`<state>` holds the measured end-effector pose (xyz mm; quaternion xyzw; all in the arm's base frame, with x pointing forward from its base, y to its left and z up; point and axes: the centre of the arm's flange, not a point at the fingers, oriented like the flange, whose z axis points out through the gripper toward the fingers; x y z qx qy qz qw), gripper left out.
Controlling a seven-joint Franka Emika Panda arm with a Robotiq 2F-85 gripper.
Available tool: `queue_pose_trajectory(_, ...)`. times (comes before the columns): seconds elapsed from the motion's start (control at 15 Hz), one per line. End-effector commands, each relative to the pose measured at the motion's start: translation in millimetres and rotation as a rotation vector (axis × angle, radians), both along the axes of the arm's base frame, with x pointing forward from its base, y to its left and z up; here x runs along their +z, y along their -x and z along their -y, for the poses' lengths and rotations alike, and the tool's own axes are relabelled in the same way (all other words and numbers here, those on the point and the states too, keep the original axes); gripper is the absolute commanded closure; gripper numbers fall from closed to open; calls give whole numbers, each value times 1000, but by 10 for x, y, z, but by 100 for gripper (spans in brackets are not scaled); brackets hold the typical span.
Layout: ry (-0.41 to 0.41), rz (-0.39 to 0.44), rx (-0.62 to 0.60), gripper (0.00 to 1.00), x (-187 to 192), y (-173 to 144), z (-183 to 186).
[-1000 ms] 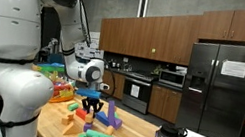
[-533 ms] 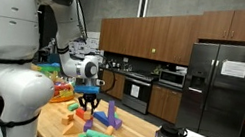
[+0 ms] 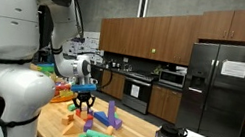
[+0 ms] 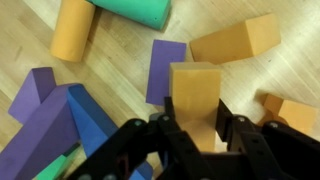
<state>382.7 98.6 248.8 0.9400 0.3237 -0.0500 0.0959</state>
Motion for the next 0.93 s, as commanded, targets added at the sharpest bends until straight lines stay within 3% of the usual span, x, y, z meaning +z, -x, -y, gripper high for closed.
queue_pose_trajectory(0.0, 73, -49, 123, 84, -79, -26, -198)
queue_pose_trajectory(0.33, 150, -49, 261, 84, -47, -1, -421)
queue_pose_trajectory(0.87, 136, -42, 365, 84, 161, -135, -436)
